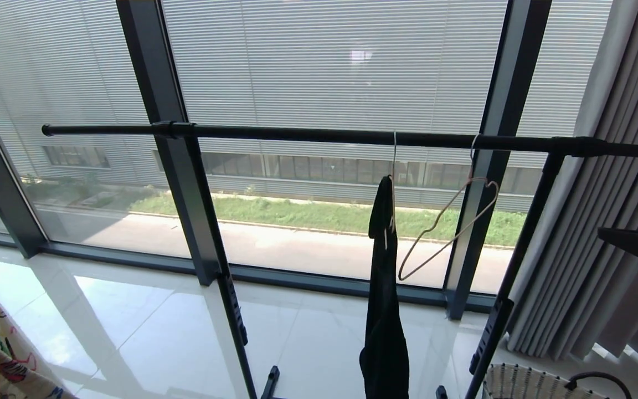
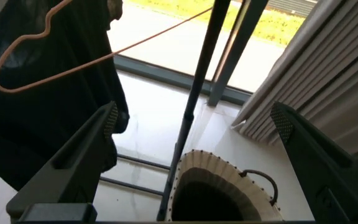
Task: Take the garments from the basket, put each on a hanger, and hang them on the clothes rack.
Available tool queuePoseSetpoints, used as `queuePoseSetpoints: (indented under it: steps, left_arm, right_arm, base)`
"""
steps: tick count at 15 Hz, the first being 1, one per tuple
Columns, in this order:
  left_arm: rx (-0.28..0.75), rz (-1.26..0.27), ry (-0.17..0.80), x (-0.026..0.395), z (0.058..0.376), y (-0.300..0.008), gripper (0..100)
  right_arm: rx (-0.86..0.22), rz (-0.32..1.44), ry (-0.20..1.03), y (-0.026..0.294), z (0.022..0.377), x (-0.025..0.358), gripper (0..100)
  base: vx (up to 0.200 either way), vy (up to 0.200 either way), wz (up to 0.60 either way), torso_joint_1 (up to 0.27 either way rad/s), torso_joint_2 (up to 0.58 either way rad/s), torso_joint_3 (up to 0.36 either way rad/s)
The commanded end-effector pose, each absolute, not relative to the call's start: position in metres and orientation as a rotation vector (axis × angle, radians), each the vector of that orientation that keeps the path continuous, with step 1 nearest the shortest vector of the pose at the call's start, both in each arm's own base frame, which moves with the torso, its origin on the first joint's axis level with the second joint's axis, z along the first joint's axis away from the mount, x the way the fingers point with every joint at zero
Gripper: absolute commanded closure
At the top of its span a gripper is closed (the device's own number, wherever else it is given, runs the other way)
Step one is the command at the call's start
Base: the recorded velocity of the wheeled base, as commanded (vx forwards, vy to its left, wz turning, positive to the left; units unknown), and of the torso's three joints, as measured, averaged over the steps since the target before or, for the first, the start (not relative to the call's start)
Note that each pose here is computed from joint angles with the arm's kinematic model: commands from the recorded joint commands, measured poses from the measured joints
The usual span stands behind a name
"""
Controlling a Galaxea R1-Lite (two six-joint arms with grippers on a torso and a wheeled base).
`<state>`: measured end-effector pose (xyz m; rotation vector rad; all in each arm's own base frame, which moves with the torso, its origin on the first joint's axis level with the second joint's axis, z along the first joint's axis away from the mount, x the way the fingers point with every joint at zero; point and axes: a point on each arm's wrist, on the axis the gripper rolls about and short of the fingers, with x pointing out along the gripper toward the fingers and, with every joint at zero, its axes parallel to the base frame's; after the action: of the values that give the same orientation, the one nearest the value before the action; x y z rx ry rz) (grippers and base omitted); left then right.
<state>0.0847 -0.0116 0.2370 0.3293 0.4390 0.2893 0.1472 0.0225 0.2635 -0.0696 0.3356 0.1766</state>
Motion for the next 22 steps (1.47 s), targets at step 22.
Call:
queuePoseSetpoints:
  steps: [22]
  left_arm:
    - [0.339, 0.286, 0.463, 0.09, 0.234, -0.013, 100]
  right_arm:
    - [0.004, 0.082, 0.511, 0.167, 0.222, 0.265, 0]
  base:
    - [0.009, 0.0, 0.0, 0.0, 0.0, 0.0]
